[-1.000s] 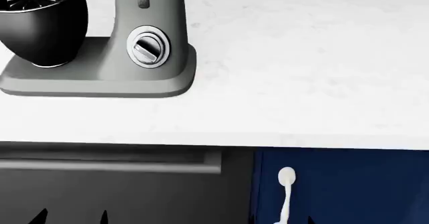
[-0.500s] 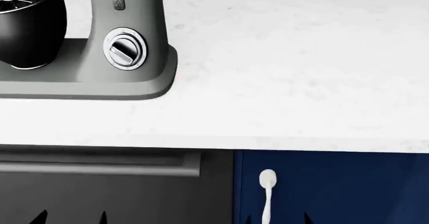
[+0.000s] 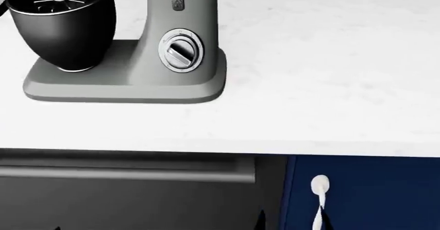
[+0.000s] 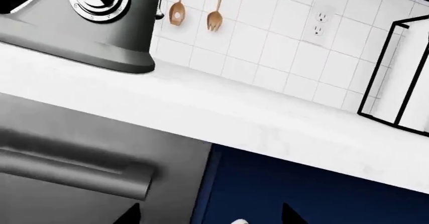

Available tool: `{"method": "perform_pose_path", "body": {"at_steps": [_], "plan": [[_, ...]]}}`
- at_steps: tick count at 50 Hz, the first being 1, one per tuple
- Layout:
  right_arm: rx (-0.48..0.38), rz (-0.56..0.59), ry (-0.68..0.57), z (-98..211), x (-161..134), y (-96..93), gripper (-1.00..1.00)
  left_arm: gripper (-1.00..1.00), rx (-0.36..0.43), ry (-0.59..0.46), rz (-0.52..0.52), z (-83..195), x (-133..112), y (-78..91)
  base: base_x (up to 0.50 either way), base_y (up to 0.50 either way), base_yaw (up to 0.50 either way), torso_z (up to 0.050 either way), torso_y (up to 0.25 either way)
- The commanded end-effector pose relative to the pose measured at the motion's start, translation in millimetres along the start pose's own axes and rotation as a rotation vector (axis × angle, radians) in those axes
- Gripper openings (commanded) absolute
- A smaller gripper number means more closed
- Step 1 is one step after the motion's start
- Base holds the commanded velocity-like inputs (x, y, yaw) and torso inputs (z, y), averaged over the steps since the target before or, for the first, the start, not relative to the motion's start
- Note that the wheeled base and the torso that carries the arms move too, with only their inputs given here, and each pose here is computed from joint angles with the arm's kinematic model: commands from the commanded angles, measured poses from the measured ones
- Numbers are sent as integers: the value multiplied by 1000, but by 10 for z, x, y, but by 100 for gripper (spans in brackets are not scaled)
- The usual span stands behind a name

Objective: Open the stand mixer head.

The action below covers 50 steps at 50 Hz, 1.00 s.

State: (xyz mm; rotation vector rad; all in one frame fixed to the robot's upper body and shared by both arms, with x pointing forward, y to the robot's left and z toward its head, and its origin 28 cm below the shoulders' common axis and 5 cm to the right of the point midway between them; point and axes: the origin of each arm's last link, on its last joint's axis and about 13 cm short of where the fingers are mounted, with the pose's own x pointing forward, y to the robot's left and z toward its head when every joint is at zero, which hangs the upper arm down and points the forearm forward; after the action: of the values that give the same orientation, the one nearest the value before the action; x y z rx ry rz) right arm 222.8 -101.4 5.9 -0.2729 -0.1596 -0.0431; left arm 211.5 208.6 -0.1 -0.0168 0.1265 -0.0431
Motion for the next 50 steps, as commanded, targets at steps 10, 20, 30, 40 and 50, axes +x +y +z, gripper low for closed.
{"method": "perform_pose_path", "body": {"at_steps": [10, 20, 30, 40, 50], "plan": [[11, -1, -20, 33, -7, 0, 100, 100, -8, 7, -17, -56, 6, 6, 0, 500, 0, 0, 0], [13, 4, -13, 31, -5, -1, 100, 100, -8, 6, -18, -57, 4, 5, 0, 500, 0, 0, 0], [120, 8, 28, 52, -8, -1, 100, 100, 2, 7, -15, -57, 5, 3, 8, 412, 0, 0, 0], [92, 3, 18, 34, -18, 6, 100, 100, 7, 12, -10, -54, 13, -6, 0, 0, 0, 0, 0], [93, 9, 20, 30, -21, 8, 100, 100, -50, 35, -69, -34, -10, -9, 0, 0, 0, 28, 0]]}}
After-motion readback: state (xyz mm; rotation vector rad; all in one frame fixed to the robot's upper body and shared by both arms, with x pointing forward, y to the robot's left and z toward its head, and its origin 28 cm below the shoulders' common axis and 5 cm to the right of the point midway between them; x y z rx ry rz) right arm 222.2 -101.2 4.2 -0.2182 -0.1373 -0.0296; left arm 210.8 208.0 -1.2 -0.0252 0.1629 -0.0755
